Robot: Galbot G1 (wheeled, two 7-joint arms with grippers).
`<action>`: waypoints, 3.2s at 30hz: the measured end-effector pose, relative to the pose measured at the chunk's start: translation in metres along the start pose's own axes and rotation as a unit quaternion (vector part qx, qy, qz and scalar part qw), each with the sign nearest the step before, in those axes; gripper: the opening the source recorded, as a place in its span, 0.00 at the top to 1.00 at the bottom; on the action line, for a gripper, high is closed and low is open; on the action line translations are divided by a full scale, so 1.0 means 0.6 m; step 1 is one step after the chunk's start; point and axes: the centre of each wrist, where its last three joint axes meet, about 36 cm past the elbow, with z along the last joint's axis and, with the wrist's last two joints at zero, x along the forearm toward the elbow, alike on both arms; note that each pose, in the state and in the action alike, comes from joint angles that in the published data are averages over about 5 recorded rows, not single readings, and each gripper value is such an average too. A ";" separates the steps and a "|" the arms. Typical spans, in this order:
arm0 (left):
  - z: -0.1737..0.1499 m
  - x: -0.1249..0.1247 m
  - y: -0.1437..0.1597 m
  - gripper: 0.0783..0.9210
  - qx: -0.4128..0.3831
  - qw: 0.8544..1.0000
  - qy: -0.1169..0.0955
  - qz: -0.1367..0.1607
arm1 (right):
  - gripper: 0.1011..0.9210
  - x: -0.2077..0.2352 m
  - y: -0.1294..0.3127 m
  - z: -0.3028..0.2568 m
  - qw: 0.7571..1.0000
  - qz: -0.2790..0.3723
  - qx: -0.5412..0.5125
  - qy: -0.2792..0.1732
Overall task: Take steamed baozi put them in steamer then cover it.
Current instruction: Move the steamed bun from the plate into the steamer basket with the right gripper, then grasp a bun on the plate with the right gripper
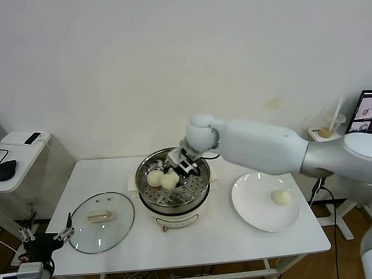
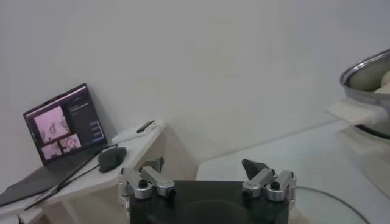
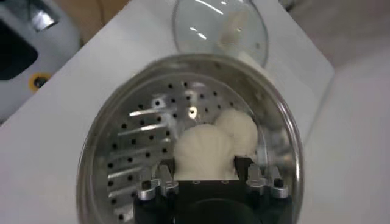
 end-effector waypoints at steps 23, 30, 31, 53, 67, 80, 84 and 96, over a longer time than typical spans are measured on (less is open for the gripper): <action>0.002 -0.002 0.000 0.12 0.003 1.000 0.000 0.000 | 0.19 -0.043 0.006 -0.034 0.988 -0.034 0.150 -0.001; -0.001 -0.006 0.000 0.12 0.001 1.000 -0.004 0.000 | 0.12 -0.009 -0.005 -0.015 0.991 -0.011 0.136 0.004; -0.001 -0.006 0.000 0.12 0.001 1.000 -0.005 0.001 | 0.12 -0.002 -0.006 -0.011 0.991 -0.006 0.130 0.004; -0.014 -0.019 -0.006 0.12 -0.004 1.000 -0.020 0.022 | 0.12 0.181 0.159 0.205 0.974 0.054 -0.188 0.113; -0.009 -0.021 -0.014 0.12 -0.005 0.999 -0.014 0.029 | 0.12 0.172 0.390 0.355 0.932 0.019 -0.324 0.163; -0.006 -0.018 -0.015 0.12 -0.002 1.000 -0.007 0.025 | 0.12 0.103 0.511 0.438 0.909 -0.008 -0.376 0.182; -0.008 -0.019 -0.017 0.12 0.001 1.000 -0.006 0.024 | 0.12 0.074 0.526 0.455 0.904 -0.013 -0.386 0.184; -0.003 -0.021 -0.014 0.12 0.000 1.000 -0.002 0.022 | 0.12 0.005 0.537 0.481 0.892 -0.028 -0.410 0.190</action>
